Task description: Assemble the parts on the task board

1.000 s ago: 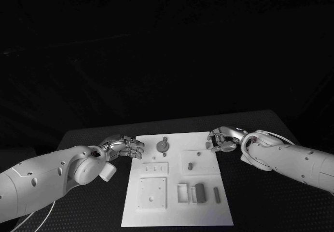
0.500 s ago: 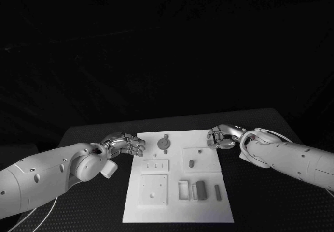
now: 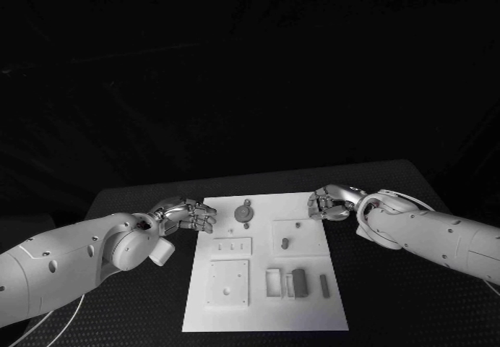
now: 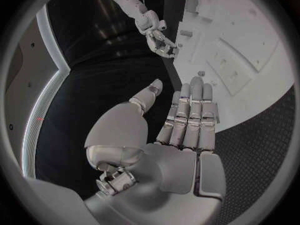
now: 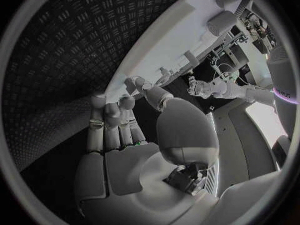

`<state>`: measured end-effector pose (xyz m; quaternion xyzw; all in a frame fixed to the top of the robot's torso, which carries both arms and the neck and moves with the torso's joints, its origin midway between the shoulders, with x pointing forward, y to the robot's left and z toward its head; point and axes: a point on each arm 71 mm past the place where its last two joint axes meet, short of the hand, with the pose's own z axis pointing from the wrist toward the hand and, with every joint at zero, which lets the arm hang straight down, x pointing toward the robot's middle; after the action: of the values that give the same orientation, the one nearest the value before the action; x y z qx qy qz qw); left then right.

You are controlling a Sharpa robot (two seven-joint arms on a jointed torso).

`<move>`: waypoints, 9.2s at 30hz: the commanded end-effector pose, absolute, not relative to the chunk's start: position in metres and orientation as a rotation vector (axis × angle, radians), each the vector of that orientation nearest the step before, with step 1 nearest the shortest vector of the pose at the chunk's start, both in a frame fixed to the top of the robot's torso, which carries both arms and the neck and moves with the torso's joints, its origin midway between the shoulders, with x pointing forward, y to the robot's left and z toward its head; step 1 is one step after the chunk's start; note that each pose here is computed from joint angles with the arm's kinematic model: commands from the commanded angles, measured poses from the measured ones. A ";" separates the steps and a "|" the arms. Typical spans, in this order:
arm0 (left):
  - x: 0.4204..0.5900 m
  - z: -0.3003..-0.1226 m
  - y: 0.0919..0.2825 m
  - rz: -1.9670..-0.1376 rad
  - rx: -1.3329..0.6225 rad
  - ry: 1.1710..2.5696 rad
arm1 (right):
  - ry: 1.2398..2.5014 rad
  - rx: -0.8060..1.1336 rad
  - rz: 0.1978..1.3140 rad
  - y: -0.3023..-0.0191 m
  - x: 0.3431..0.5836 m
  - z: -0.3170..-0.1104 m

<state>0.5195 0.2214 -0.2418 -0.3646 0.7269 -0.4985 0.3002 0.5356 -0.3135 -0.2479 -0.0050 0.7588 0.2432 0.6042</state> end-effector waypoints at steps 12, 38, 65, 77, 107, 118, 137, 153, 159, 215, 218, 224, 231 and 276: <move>0.519 -0.241 0.220 -1.348 -0.959 1.936 | 1.772 -0.014 0.571 -0.309 0.536 -0.252; 0.519 -0.241 0.221 -1.344 -0.962 1.937 | 1.771 -0.003 0.550 -0.309 0.537 -0.260; 0.519 -0.241 0.222 -1.342 -0.963 1.941 | 1.777 -0.012 0.562 -0.308 0.538 -0.261; 0.518 -0.241 0.223 -1.341 -0.963 1.943 | 1.762 -0.012 0.561 -0.309 0.538 -0.260; 0.518 -0.241 0.223 -1.344 -0.946 1.954 | 1.683 0.131 0.556 -0.308 0.540 -0.255; 0.516 -0.242 0.219 -1.289 -0.947 1.977 | 1.686 0.155 0.572 -0.289 0.542 -0.237; 0.520 -0.221 0.178 -1.187 -0.943 1.971 | 1.751 0.019 0.659 -0.198 0.532 -0.207; 0.519 -0.224 0.140 -1.163 -0.926 2.035 | 1.762 -0.048 0.763 -0.144 0.517 -0.203; 0.518 -0.224 0.136 -1.168 -0.921 2.046 | 1.766 -0.066 0.788 -0.135 0.513 -0.202; 0.517 -0.225 0.131 -1.151 -0.848 2.073 | 1.802 -0.098 0.820 -0.123 0.507 -0.204; 0.518 -0.224 0.131 -1.150 -0.850 2.063 | 1.806 -0.097 0.822 -0.123 0.507 -0.205; 0.518 -0.224 0.128 -1.157 -0.847 2.051 | 1.810 -0.098 0.826 -0.121 0.507 -0.205; 0.519 -0.224 0.125 -1.152 -0.861 2.039 | 1.818 -0.096 0.825 -0.122 0.507 -0.206; 0.522 -0.227 0.141 -0.995 -0.687 2.093 | 1.780 0.038 0.761 -0.166 0.523 -0.209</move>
<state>0.5221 0.1419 -0.2277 -0.3053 0.7931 -0.4034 0.3392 0.5223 -0.1634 -0.2105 0.0069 0.7642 0.3149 0.5628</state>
